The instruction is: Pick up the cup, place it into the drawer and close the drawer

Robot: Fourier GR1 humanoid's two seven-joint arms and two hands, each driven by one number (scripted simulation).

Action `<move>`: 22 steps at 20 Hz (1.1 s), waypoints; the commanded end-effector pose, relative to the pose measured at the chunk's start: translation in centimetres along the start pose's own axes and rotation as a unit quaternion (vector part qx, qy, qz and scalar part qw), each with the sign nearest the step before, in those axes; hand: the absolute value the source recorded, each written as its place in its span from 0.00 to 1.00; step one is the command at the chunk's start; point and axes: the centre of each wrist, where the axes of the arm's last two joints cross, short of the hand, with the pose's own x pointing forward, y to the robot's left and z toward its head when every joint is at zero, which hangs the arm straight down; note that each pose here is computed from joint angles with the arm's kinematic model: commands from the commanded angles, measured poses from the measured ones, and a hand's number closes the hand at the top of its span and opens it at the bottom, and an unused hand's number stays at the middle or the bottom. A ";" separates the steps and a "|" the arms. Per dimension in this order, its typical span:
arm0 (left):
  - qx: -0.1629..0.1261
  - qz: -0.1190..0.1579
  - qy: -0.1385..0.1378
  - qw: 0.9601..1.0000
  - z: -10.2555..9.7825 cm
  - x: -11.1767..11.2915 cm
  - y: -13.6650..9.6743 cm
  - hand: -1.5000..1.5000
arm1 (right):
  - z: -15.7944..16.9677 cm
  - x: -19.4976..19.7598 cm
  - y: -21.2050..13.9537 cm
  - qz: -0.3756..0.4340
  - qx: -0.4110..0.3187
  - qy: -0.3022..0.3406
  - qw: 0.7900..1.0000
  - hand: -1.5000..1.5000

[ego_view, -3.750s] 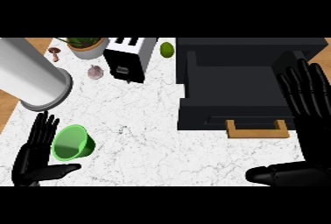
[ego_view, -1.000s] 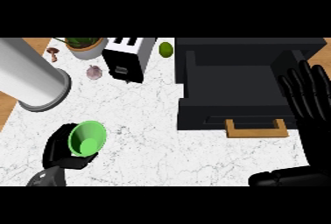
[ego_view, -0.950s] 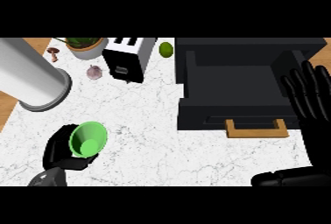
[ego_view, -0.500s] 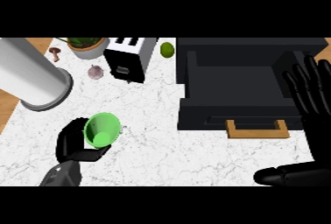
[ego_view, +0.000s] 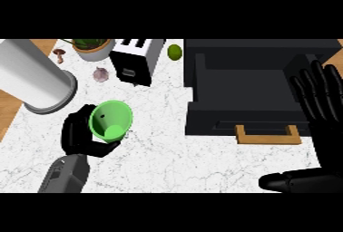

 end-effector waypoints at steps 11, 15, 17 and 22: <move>-0.056 0.038 -0.026 0.997 -11.3 9.2 -12.5 1.00 | 0.7 1.1 -1.1 -0.002 0.006 -0.006 1.000 0.00; -0.073 0.021 -0.030 0.997 -11.9 8.6 -15.7 1.00 | -0.4 -0.2 -1.7 0.000 0.006 -0.008 1.000 0.00; -0.080 0.023 -0.028 0.996 -13.2 12.1 -16.0 1.00 | 0.6 -1.1 -0.8 0.010 0.002 -0.005 1.000 0.00; -0.077 -0.003 -0.024 0.997 -17.4 12.9 -17.8 1.00 | -0.1 0.0 0.1 -0.003 -0.001 -0.005 1.000 0.00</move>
